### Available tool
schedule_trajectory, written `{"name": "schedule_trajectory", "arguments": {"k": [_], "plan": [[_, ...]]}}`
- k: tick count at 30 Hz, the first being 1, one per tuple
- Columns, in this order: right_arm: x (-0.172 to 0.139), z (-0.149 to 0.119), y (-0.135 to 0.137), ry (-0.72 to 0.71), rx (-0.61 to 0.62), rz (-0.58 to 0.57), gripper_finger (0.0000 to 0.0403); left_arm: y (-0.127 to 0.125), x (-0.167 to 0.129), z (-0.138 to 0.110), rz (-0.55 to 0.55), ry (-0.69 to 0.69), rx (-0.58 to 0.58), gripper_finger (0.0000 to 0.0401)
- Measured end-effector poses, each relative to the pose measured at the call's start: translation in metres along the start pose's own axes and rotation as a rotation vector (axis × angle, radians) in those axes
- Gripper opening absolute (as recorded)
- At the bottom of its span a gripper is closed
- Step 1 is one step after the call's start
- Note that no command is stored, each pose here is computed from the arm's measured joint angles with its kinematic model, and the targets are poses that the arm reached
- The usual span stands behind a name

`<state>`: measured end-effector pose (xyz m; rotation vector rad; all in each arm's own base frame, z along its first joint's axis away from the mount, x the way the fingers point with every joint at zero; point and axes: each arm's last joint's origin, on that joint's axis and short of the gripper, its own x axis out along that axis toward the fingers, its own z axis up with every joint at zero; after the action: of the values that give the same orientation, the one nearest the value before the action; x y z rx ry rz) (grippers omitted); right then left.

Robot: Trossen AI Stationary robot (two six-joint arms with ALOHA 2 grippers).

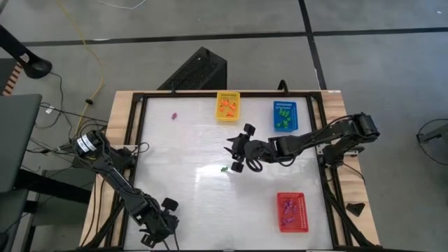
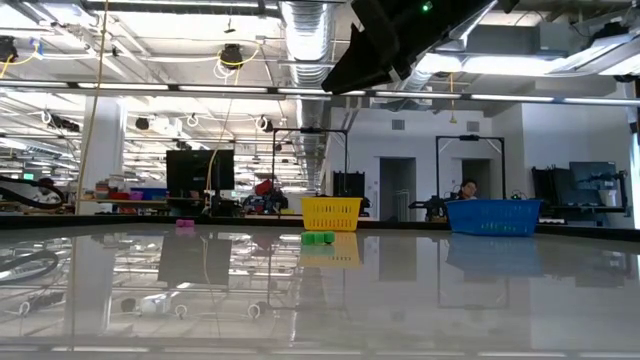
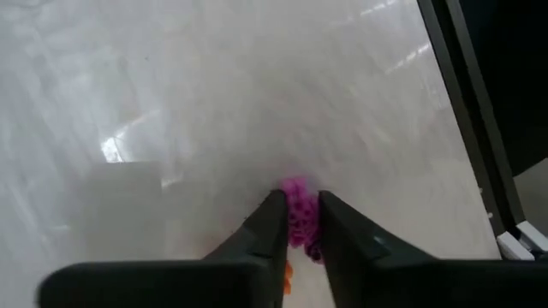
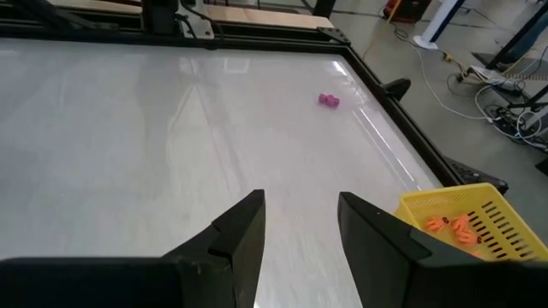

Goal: Sort Halloween decoration
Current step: Put the violet skeleton toy into the red bin

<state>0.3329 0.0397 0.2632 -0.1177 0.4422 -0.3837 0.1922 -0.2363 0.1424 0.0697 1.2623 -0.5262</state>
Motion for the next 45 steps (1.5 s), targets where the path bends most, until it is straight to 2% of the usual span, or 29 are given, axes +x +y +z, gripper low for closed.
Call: {"name": "schedule_trajectory", "arguments": {"k": [3, 8, 11, 16, 19, 23, 26, 29, 32, 36, 39, 41, 43, 45], "plan": [[0.0, 0.0, 0.0, 0.0, 0.002, 0.0, 0.0178, 0.002, -0.001, 0.0, -0.046, 0.03, -0.004, 0.0015], [0.0, 0.0, 0.0, 0.003, 0.026, 0.003, 0.0178, 0.003, -0.014, 0.006, -0.057, 0.005, 0.028, 0.0013], [-0.001, -0.001, 0.003, 0.008, 0.023, 0.028, 0.0178, 0.003, -0.035, 0.021, -0.042, -0.11, 0.091, 0.0013], [-0.01, -0.008, 0.015, 0.061, 0.011, 0.065, 0.0178, 0.016, -0.068, 0.027, 0.043, -0.227, 0.175, 0.0013], [-0.017, -0.015, 0.022, 0.126, 0.05, 0.08, 0.0178, 0.03, -0.09, 0.03, 0.163, -0.294, 0.27, 0.0013], [-0.028, -0.016, 0.026, 0.159, 0.171, 0.088, 0.0178, 0.067, -0.109, 0.039, 0.324, -0.397, 0.349, 0.0013], [-0.039, -0.014, 0.024, 0.172, 0.285, 0.089, 0.0178, 0.112, -0.111, 0.044, 0.362, -0.458, 0.353, 0.0013], [-0.051, -0.017, 0.027, 0.21, 0.359, 0.085, 0.0178, 0.161, -0.112, 0.042, 0.374, -0.525, 0.302, 0.0013], [-0.064, -0.02, 0.032, 0.206, 0.35, 0.035, 0.0178, 0.199, -0.119, 0.035, 0.354, -0.58, 0.258, 0.0013], [-0.077, -0.026, 0.038, 0.204, 0.296, -0.018, 0.0178, 0.236, -0.141, 0.032, 0.473, -0.694, 0.211, 0.0013], [-0.08, -0.029, 0.039, 0.224, 0.281, -0.03, 0.0178, 0.258, -0.154, 0.029, 0.507, -0.799, 0.152, 0.0013], [-0.081, -0.03, 0.04, 0.231, 0.271, -0.028, 0.0178, 0.271, -0.159, 0.024, 0.536, -0.818, 0.084, 0.0013], [-0.083, -0.031, 0.04, 0.241, 0.259, -0.024, 0.0178, 0.28, -0.159, 0.021, 0.491, -0.841, 0.039, 0.0013], [-0.084, -0.033, 0.042, 0.262, 0.25, 0.0, 0.0178, 0.283, -0.153, 0.021, 0.35, -0.864, 0.029, 0.0013]]}}
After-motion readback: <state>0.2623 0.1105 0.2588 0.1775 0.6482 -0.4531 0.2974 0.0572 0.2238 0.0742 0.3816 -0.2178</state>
